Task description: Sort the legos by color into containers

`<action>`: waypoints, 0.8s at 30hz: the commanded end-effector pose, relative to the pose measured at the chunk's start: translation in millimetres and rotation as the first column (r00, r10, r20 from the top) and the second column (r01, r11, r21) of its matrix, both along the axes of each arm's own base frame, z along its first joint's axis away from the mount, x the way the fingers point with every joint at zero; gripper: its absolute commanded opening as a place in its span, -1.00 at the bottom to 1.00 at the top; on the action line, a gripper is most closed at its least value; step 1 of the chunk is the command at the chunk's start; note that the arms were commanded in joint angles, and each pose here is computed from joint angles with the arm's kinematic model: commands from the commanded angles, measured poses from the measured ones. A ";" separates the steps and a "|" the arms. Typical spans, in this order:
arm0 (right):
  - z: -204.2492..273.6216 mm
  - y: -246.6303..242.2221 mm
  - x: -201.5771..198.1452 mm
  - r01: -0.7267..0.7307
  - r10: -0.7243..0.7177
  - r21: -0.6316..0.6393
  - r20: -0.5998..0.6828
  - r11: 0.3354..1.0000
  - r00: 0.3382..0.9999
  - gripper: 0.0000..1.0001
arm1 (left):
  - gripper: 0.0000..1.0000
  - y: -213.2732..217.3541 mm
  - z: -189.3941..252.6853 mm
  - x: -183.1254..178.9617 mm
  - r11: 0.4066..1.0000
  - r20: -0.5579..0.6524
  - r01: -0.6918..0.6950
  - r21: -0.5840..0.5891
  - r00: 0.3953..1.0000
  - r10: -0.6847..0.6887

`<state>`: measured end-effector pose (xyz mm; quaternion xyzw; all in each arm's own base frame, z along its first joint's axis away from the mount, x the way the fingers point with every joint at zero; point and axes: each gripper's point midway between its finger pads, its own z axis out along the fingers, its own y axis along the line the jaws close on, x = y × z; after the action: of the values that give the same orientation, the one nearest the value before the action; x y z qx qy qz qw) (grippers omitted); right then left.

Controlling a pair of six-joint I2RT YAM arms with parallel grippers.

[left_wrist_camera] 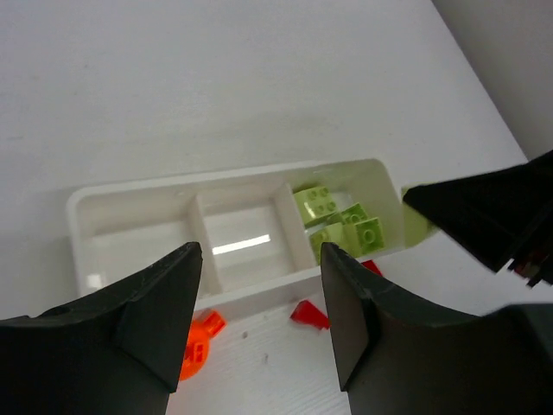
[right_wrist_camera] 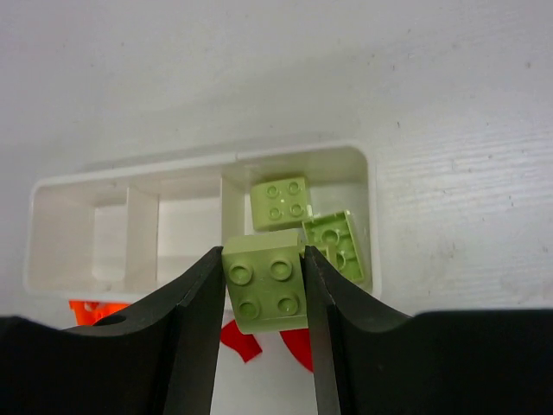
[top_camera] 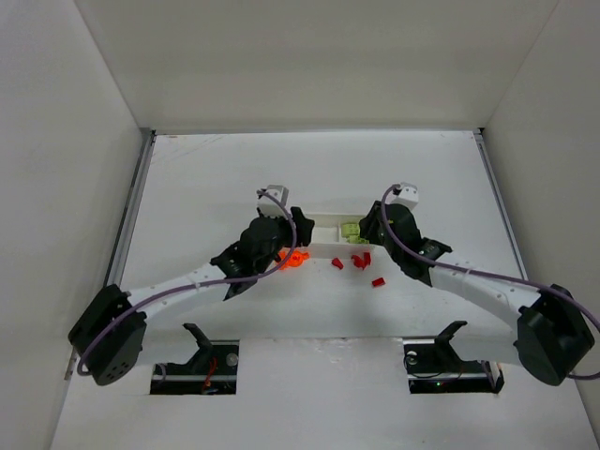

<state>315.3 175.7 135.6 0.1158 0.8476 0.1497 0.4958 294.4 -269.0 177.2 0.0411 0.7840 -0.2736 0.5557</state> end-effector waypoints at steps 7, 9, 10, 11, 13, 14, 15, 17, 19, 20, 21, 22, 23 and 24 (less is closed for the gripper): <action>13.7 24.7 39.2 -0.030 0.030 -0.005 0.052 1.000 0.998 -0.26 | 0.06 85.1 -40.3 -23.4 0.983 -0.109 -0.181 0.028 0.977 0.183; 11.6 28.5 42.0 -0.035 0.035 0.000 0.046 0.999 0.998 -0.24 | 0.05 93.4 -47.9 -30.4 0.981 -0.138 -0.190 0.050 0.971 0.195; 10.0 29.3 43.1 -0.035 0.035 -0.004 0.042 0.999 0.998 -0.22 | 0.05 95.3 -51.2 -34.1 0.980 -0.147 -0.188 0.062 0.970 0.195; 9.0 29.5 43.9 -0.035 0.035 -0.008 0.040 0.999 0.999 -0.19 | 0.02 97.7 -54.4 -36.9 0.979 -0.152 -0.188 0.074 0.968 0.197; 8.5 29.7 44.5 -0.032 0.032 -0.003 0.038 0.999 0.999 -0.06 | -0.02 98.9 -59.0 -41.9 0.979 -0.162 -0.182 0.093 0.967 0.195; 7.9 29.2 44.5 -0.028 0.028 0.002 0.036 1.000 0.999 0.03 | -0.04 98.7 -61.9 -45.0 0.979 -0.172 -0.173 0.105 0.967 0.190; 9.0 28.8 44.1 -0.028 0.028 0.002 0.038 1.000 0.999 0.12 | -0.05 96.9 -63.9 -48.5 0.980 -0.180 -0.161 0.115 0.967 0.179; 12.2 28.2 41.8 -0.031 0.031 0.004 0.047 1.000 0.998 0.19 | -0.08 91.6 -67.8 -54.1 0.982 -0.185 -0.133 0.132 0.970 0.156; 16.2 25.9 38.2 -0.029 0.028 0.016 0.056 0.999 0.998 0.23 | -0.13 87.5 -72.2 -55.6 0.981 -0.192 -0.122 0.153 0.970 0.151; 18.2 25.1 36.7 -0.030 0.028 0.022 0.060 0.999 0.998 0.25 | -0.15 84.9 -74.5 -56.3 0.980 -0.195 -0.113 0.166 0.970 0.145; 21.3 23.6 35.1 -0.029 0.027 0.024 0.067 0.999 0.997 0.27 | -0.19 81.0 -76.6 -57.8 0.979 -0.198 -0.099 0.177 0.971 0.134; 24.6 20.9 33.4 -0.026 0.024 0.023 0.077 0.999 0.997 0.27 | -0.23 77.3 -79.5 -59.3 0.979 -0.201 -0.088 0.186 0.972 0.126; 27.4 19.8 29.5 -0.030 0.028 0.025 0.085 0.999 0.996 0.27 | -0.27 73.8 -81.4 -59.2 0.977 -0.197 -0.082 0.196 0.973 0.121; 31.1 19.7 25.3 -0.037 0.033 0.037 0.096 0.999 0.995 0.27 | -0.31 71.6 -83.1 -58.3 0.975 -0.192 -0.081 0.209 0.974 0.122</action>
<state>340.2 193.6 135.5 0.0958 0.8504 0.1488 0.4954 233.0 -192.2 92.1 0.0220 0.8639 -0.1786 0.4705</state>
